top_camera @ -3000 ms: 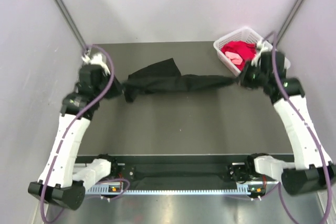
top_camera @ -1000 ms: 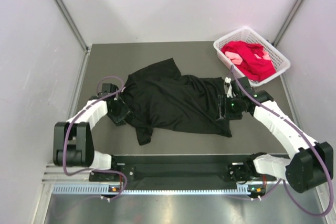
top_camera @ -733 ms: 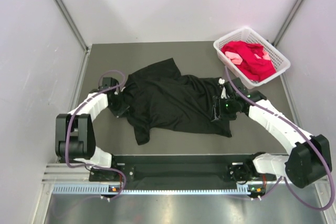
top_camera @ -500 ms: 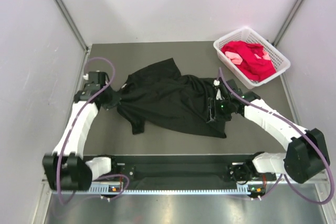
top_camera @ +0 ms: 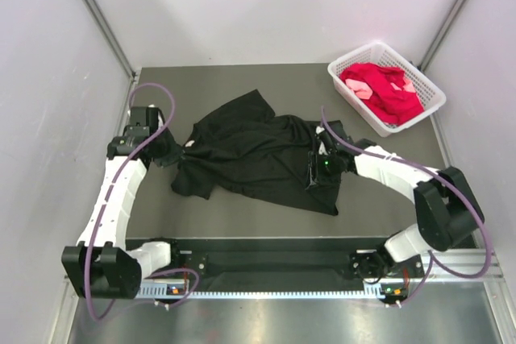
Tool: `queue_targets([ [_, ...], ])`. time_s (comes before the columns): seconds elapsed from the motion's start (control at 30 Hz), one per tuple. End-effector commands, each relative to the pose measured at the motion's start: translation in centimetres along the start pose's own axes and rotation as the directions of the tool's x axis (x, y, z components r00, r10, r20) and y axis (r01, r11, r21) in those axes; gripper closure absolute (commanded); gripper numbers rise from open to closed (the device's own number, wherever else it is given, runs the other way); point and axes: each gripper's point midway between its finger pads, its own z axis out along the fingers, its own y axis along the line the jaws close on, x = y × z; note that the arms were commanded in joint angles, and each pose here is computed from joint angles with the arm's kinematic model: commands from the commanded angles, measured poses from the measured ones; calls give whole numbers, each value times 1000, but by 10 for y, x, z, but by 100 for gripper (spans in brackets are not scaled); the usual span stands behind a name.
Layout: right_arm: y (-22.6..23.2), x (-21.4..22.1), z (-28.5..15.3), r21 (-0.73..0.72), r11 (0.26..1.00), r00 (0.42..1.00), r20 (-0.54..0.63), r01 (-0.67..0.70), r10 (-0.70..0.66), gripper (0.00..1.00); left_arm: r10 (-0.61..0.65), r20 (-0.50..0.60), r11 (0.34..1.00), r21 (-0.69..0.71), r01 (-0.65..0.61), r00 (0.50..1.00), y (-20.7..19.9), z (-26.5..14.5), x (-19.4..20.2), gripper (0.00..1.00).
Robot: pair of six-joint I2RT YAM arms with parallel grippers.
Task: Fold and stack the t-shirts
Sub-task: Flatten the tshirt out
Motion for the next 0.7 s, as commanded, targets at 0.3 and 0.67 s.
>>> queue_targets([
  [0.3,-60,-15,44,168,974,988,4,-152,154,65,121,33,992,14,-122,992,-22,26,-44,98],
  [0.67,-66,-58,35,223,972,996,-34,-74,83,65,158,-135,980,-100,-172,978,-20,136,-82,69],
])
